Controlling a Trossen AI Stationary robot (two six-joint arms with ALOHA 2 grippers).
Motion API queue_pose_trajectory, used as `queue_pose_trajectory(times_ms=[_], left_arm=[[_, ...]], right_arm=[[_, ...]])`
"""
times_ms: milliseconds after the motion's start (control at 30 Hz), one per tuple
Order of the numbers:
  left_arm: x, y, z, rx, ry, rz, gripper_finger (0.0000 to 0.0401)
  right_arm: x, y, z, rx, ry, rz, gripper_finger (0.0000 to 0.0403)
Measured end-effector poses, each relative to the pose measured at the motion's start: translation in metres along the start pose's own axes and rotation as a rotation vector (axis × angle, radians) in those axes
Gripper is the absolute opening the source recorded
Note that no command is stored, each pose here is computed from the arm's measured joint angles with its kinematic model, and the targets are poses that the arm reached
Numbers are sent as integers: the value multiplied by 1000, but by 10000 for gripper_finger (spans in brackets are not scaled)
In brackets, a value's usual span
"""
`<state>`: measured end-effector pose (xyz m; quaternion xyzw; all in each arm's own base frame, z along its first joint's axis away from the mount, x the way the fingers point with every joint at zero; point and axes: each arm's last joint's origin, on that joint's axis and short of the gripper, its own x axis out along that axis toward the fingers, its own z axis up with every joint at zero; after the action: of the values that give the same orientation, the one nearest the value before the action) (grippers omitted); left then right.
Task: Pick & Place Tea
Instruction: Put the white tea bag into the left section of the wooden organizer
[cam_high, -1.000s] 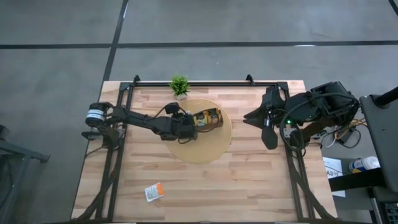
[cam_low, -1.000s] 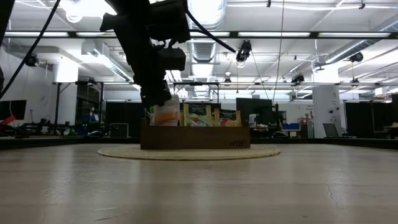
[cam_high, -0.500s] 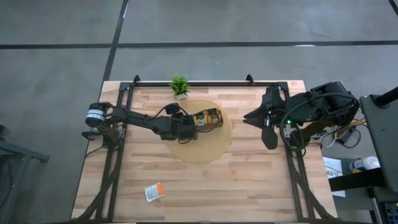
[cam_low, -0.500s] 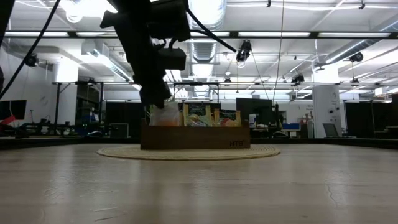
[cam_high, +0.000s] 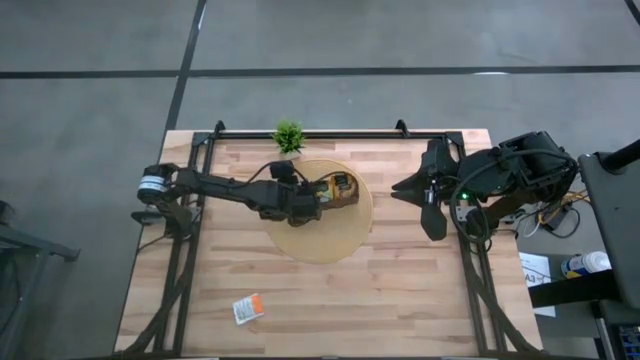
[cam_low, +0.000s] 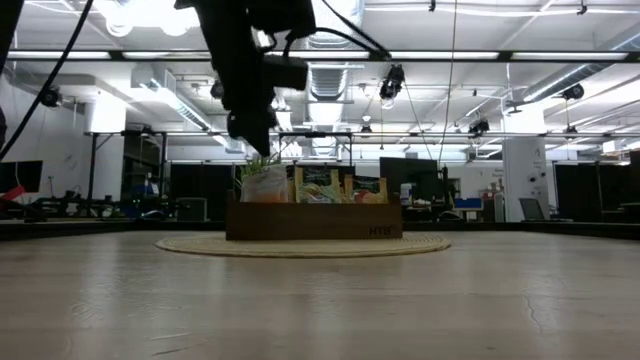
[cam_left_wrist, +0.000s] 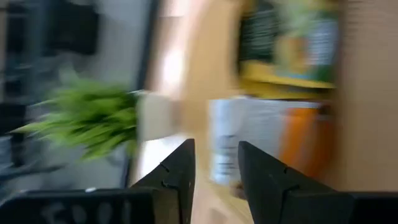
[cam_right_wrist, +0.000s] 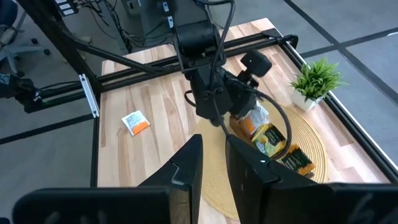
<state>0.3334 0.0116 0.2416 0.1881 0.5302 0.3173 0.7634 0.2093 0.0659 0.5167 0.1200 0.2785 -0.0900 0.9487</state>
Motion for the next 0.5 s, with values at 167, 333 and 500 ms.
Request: queue_pose_trajectory(times_ms=[167,333,500], left_arm=[[-11,7,11,30,-5,-197,72],[-4,14,15,6,-15,-302,7],[20,21,9,-13,32,-337,1]], right_arm=[[0,0,0,0,0,1,68],[0,0,0,-4,1,0,68],[0,0,0,-7,2,1,68]])
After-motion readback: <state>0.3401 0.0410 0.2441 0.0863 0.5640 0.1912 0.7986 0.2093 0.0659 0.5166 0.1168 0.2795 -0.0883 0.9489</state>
